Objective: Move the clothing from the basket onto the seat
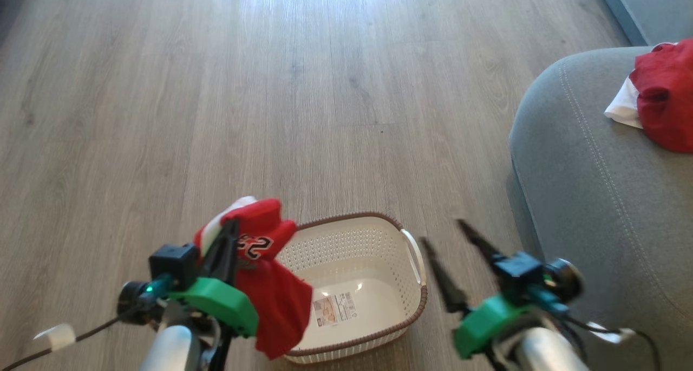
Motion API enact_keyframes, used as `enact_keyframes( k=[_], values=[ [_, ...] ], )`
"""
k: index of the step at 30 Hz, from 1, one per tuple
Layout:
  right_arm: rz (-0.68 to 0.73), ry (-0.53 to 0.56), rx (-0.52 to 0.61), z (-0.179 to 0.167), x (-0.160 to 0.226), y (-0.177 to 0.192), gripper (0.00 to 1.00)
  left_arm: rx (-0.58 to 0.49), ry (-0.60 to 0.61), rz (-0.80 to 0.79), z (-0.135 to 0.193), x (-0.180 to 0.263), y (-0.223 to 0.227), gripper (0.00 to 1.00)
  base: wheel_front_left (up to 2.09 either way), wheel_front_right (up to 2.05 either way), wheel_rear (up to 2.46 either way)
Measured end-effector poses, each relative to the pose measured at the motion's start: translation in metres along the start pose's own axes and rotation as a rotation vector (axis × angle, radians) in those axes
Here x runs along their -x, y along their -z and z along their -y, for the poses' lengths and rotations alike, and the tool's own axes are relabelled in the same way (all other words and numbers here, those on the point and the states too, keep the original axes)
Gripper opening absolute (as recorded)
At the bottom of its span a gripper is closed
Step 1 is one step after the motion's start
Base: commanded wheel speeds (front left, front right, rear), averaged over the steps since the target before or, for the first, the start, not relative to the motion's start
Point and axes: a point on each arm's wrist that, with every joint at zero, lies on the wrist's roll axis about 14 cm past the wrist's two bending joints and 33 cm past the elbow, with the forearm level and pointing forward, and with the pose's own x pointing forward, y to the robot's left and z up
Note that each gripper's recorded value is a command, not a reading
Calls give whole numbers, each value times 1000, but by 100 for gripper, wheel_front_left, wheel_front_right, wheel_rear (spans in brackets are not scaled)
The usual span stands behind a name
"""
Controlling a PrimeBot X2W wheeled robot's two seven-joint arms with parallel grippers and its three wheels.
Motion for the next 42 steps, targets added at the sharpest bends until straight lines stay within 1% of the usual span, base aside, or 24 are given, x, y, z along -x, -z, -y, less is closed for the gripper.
enact_keyframes(
  k=[3, 6, 10, 13, 18, 22, 25, 28, 29, 30, 31, 39, 40, 41, 42],
  values=[
    [21, -126, 6, -34, -13, -9, 100, -3, 50, 17, 15, -2, -6, 0, 0, 0, 0],
    [33, -229, 21, -60, -21, -16, 100, -10, 110, 41, 33, -5, -16, 0, 0, 0, 0],
    [43, -347, 36, -91, -28, -22, 100, -26, 194, 59, 59, -5, -26, 0, 0, 0, 0],
    [39, -413, 57, -106, -30, -23, 100, -34, 245, 60, 75, -2, -28, 0, 0, 0, 0],
    [19, -484, 66, -124, -33, -20, 100, -8, 341, 59, 108, 6, -33, 0, 0, 0, 0],
    [-4, -504, 74, -126, -35, -14, 100, 7, 409, 77, 131, 9, -44, 0, 0, 0, 0],
    [-31, -497, 68, -123, -36, -6, 100, 20, 432, 86, 140, 11, -51, 0, 0, 0, 0],
    [-58, -495, 69, -122, -33, 2, 100, 19, 434, 76, 142, 11, -50, 0, 0, 0, 0],
    [-62, -495, 69, -121, -33, 3, 94, 19, 437, 77, 143, 11, -50, 0, 0, 0, 0],
    [-65, -492, 65, -121, -32, 4, 37, 25, 440, 78, 144, 11, -50, 0, 0, 0, 0],
    [-67, -488, 62, -119, -32, 4, 0, 28, 444, 79, 145, 11, -51, 0, 0, 0, 0],
    [-62, -434, 47, -103, -34, 2, 0, 34, 464, 62, 153, 9, -47, 0, 0, 0, 0],
    [-61, -427, 47, -101, -34, 1, 0, 34, 466, 61, 154, 9, -47, 6, 0, 0, 0],
    [-60, -418, 46, -97, -34, 1, 0, 35, 469, 59, 155, 9, -47, 27, 0, 0, 0],
    [-56, -406, 44, -94, -35, -1, 0, 35, 471, 58, 155, 9, -46, 44, 0, 0, 0]
  ],
)
